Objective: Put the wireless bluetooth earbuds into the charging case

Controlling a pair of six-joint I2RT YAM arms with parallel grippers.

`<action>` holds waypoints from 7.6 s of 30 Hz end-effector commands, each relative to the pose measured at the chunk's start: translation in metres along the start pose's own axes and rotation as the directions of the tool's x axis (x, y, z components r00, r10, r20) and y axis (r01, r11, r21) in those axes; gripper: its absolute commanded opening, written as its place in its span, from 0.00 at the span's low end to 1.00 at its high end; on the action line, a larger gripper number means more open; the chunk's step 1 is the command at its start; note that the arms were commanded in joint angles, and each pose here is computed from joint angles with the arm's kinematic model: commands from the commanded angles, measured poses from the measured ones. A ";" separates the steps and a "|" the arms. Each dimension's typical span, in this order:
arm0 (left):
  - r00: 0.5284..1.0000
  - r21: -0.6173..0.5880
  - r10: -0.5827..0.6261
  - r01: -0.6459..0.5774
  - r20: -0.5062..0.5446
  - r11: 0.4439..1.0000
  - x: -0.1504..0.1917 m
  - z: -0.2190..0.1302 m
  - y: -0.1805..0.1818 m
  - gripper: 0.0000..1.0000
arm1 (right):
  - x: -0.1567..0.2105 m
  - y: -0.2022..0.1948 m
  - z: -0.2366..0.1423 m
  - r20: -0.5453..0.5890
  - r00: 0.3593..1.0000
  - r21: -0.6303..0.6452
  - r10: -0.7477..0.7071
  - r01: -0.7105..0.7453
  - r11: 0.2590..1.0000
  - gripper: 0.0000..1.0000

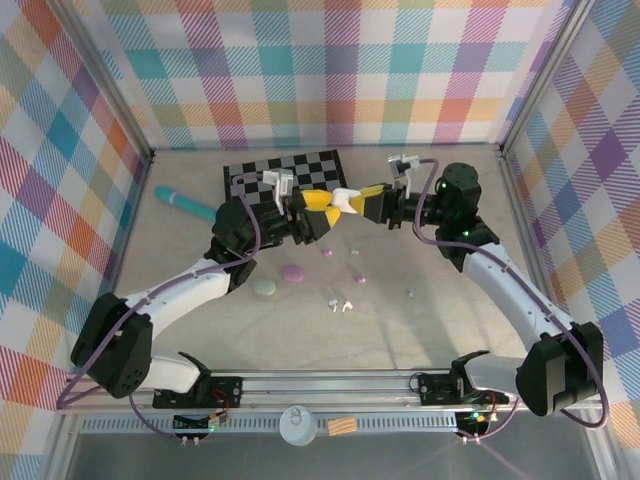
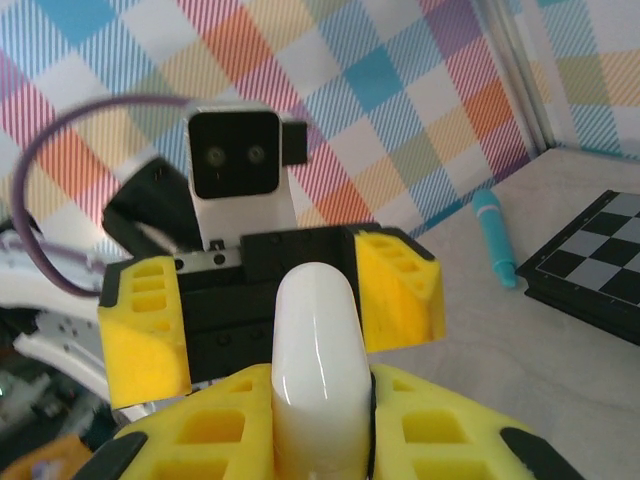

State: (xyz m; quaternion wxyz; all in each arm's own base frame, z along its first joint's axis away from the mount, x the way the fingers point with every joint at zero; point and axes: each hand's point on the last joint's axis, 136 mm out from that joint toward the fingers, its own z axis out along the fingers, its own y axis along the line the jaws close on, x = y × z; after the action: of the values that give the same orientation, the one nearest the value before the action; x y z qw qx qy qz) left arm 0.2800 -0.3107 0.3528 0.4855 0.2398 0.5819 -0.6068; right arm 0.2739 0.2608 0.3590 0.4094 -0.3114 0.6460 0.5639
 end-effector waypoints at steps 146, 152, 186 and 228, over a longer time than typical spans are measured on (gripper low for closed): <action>0.805 -0.203 0.563 -0.593 -0.189 0.780 0.061 -0.108 0.028 0.02 | 0.321 -0.106 -0.007 -0.344 0.434 0.896 0.832 -0.113 0.430 0.42; 0.797 -0.230 0.574 -0.604 -0.190 0.763 0.056 -0.115 0.026 0.02 | 0.327 -0.102 -0.004 -0.356 0.419 0.907 0.836 -0.062 0.417 0.41; 0.785 -0.223 0.583 -0.618 -0.208 0.754 0.054 -0.117 0.022 0.02 | 0.312 -0.106 -0.011 -0.238 0.398 0.879 0.886 -0.301 0.371 0.30; 0.786 -0.205 0.584 -0.617 -0.202 0.760 0.056 -0.115 0.021 0.02 | 0.316 -0.121 -0.028 -0.363 0.467 0.834 0.807 -0.223 0.504 0.47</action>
State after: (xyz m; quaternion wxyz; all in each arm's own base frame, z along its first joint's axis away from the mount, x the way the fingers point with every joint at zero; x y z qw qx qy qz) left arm 0.2447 -0.2169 0.2545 0.6249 0.3767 0.6031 -0.3223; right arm 0.2311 0.2335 0.0274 -0.0027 -0.0997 0.9731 0.2078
